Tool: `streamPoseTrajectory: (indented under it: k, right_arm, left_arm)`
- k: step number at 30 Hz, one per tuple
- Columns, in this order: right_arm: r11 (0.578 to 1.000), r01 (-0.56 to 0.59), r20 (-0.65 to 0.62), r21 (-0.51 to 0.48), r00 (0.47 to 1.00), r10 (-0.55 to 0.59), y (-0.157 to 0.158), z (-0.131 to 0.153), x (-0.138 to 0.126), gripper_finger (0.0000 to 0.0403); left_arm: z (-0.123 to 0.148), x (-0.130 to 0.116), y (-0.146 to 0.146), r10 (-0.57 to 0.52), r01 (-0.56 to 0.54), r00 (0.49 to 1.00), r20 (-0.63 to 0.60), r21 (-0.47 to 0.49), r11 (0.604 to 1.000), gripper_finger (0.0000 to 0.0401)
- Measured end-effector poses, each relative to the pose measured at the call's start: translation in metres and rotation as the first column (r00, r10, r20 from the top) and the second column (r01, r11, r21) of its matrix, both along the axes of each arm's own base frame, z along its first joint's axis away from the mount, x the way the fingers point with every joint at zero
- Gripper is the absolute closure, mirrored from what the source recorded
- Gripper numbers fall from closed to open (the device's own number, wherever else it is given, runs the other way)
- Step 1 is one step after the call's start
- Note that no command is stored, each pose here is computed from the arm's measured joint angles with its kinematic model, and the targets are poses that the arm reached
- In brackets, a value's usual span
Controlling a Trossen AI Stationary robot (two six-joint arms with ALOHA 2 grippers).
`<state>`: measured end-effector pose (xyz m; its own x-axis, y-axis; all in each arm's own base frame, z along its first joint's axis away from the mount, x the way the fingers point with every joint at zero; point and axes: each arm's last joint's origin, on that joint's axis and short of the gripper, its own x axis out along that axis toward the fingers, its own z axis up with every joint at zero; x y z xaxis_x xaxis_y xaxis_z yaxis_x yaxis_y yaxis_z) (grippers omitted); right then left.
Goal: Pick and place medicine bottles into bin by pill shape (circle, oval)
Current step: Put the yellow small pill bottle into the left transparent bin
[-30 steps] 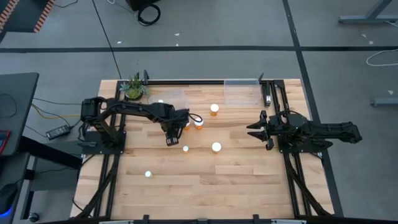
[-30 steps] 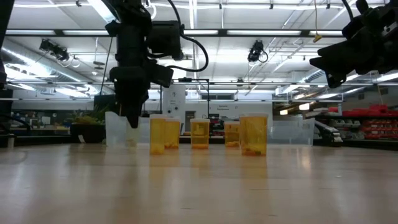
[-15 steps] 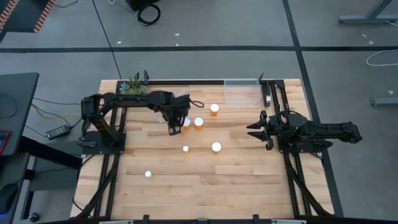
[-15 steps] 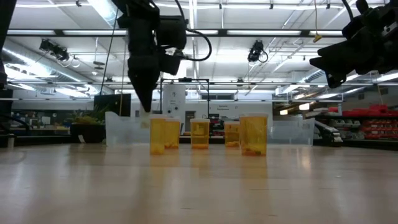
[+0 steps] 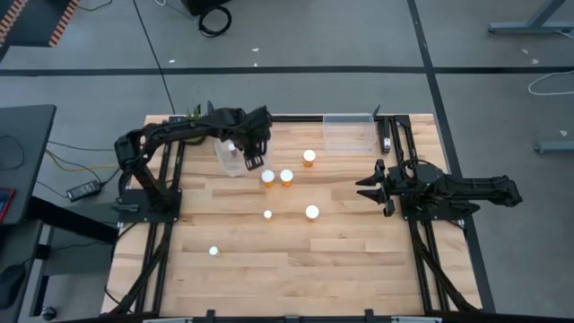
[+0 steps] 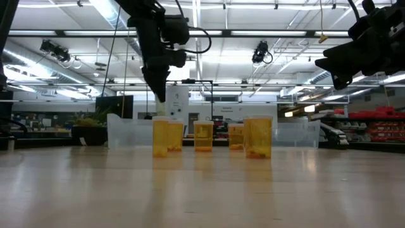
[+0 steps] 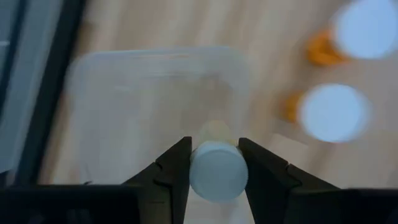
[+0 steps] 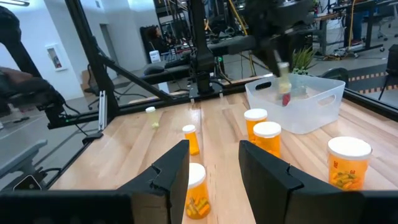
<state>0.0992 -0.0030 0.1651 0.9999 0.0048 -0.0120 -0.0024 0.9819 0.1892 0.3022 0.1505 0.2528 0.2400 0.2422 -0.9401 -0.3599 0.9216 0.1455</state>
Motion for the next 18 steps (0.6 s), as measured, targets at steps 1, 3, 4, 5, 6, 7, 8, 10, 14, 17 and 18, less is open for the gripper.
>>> streamPoseTrajectory:
  k: [1,3,4,5,6,7,8,10,14,17,18]
  right_arm:
    - [1.0,0.0,0.0,0.0,1.0,0.0,0.0,0.0,0.0,0.0256]
    - [1.0,0.0,0.0,0.0,1.0,0.0,0.0,0.0,0.0,0.0256]
    - [1.0,0.0,0.0,0.0,1.0,0.0,0.0,0.0,0.0,0.0256]
    - [1.0,0.0,0.0,0.0,1.0,0.0,0.0,0.0,0.0,0.0256]
    - [1.0,0.0,0.0,0.0,1.0,0.0,0.0,0.0,0.0,0.0256]
    - [1.0,0.0,0.0,0.0,1.0,0.0,0.0,0.0,0.0,0.0256]
    - [1.0,0.0,0.0,0.0,1.0,0.0,0.0,0.0,0.0,0.0256]
    - [1.0,0.0,0.0,0.0,1.0,0.0,0.0,0.0,0.0,0.0256]
    - [1.0,0.0,0.0,0.0,1.0,0.0,0.0,0.0,0.0,0.0256]
    - [1.0,0.0,0.0,0.0,1.0,0.0,0.0,0.0,0.0,0.0256]
    - [1.0,0.0,0.0,0.0,1.0,0.0,0.0,0.0,0.0,0.0256]
  left_arm:
    - [-0.002,-0.002,0.005,0.015,-0.015,1.0,0.004,0.007,1.0,0.0261]
    - [-0.007,-0.007,0.015,0.048,-0.049,0.999,0.013,0.012,0.999,0.026]
    - [-0.01,-0.009,0.019,0.063,-0.063,0.998,0.019,0.015,0.998,0.0261]
    - [-0.014,-0.011,0.024,0.075,-0.076,0.997,0.027,0.019,0.997,0.0264]
    - [-0.018,-0.014,0.027,0.088,-0.089,0.996,0.035,0.023,0.996,0.0266]
    - [-0.023,-0.016,0.03,0.099,-0.1,0.994,0.041,0.026,0.995,0.0269]
    - [-0.027,-0.018,0.033,0.108,-0.11,0.993,0.045,0.028,0.994,0.0271]
    - [-0.032,-0.022,0.039,0.127,-0.128,0.99,0.055,0.032,0.991,0.0272]
    - [-0.043,-0.028,0.041,0.146,-0.147,0.988,0.042,0.025,0.989,0.0263]
    - [-0.047,-0.03,0.04,0.152,-0.153,0.988,0.037,0.018,0.988,0.0258]
    - [-0.048,-0.03,0.039,0.155,-0.155,0.987,0.034,0.015,0.988,0.0258]
